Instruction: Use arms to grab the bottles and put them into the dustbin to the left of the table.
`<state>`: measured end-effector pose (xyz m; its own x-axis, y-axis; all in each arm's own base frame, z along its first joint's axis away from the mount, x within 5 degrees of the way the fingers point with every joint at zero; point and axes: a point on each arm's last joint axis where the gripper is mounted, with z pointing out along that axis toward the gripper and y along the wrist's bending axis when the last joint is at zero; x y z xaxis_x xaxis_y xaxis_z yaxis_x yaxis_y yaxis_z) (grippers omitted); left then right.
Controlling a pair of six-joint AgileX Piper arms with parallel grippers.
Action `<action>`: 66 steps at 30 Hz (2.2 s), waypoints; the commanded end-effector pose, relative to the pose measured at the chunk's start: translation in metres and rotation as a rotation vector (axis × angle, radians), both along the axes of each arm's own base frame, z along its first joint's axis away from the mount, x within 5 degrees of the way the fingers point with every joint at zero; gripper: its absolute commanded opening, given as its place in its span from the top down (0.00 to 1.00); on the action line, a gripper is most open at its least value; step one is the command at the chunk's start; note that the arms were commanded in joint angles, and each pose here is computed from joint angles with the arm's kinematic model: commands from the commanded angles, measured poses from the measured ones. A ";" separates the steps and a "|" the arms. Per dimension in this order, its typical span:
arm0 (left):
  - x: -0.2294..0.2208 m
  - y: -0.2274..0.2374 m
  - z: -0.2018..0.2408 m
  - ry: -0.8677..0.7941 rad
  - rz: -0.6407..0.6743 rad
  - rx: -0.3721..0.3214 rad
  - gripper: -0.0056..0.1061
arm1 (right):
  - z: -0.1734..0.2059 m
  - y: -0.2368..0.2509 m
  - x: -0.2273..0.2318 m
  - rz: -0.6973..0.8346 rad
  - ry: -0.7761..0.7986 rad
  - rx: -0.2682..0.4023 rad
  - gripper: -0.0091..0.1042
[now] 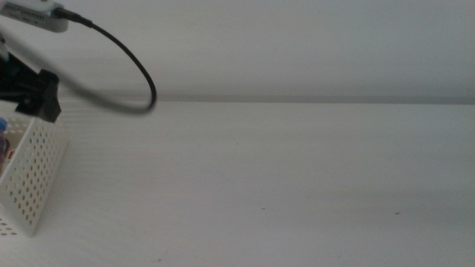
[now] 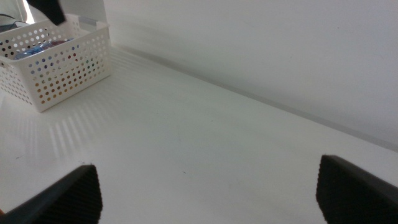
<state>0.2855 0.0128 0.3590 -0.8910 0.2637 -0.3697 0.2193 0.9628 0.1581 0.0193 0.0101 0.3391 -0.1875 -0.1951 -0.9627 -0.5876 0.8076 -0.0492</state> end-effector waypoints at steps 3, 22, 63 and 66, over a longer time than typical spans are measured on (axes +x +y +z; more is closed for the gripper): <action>-0.067 -0.024 0.034 -0.247 -0.116 -0.113 0.11 | -0.002 0.000 0.000 -0.004 0.003 -0.007 0.11; -0.203 -0.040 0.017 -0.855 -0.160 -0.382 0.11 | -0.002 0.000 0.000 -0.004 0.003 -0.007 0.11; -0.214 -0.022 -0.011 -1.051 0.024 -0.355 0.11 | -0.002 0.000 0.000 -0.004 0.003 -0.007 0.11; -0.213 -0.022 -0.007 -1.095 0.020 -0.364 0.11 | -0.002 0.000 0.000 -0.004 0.003 -0.007 0.11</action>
<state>0.0733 -0.0087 0.3485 -0.0910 -0.0041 -0.9958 0.1155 0.9932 -0.0147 0.0193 0.0101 0.3391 -0.1875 -0.1951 -0.9627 -0.5876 0.8076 -0.0492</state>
